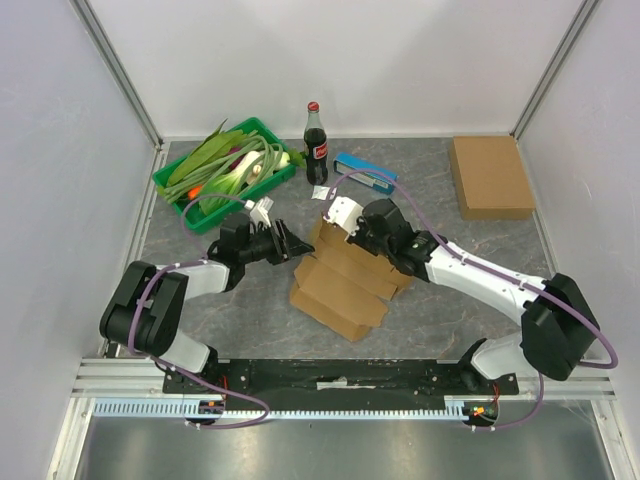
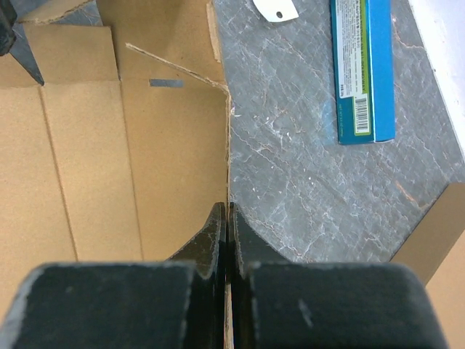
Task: Fold the paper box
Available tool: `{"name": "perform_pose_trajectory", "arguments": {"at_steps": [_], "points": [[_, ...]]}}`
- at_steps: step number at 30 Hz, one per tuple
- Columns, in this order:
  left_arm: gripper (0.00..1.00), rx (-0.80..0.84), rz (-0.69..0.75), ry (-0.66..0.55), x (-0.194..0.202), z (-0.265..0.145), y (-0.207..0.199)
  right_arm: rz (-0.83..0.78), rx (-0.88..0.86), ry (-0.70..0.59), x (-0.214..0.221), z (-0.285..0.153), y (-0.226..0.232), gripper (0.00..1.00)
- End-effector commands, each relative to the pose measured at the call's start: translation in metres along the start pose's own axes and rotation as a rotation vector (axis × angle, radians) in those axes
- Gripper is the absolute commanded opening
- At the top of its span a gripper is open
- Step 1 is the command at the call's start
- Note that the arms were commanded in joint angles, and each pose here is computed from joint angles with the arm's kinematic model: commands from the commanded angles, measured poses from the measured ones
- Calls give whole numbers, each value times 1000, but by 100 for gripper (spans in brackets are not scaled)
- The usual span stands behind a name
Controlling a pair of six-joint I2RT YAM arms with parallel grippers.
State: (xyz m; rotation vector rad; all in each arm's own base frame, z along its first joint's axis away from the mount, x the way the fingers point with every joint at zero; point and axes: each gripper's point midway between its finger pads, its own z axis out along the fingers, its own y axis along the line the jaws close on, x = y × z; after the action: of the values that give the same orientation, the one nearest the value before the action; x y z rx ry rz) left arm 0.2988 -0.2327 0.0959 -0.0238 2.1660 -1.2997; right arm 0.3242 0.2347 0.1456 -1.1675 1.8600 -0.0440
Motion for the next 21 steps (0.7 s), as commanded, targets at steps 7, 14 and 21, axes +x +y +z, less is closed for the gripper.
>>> {"name": "perform_pose_trajectory", "arguments": {"at_steps": [7,14,21], "points": [[30,-238,30,47,21,1,44,-38,-5,-54,-28,-1,-20,0],[13,-450,57,29,22,15,85,-50,-87,-87,-37,-2,-6,0],[14,-528,21,-30,16,26,106,-164,-55,-31,-21,-9,32,0]]}}
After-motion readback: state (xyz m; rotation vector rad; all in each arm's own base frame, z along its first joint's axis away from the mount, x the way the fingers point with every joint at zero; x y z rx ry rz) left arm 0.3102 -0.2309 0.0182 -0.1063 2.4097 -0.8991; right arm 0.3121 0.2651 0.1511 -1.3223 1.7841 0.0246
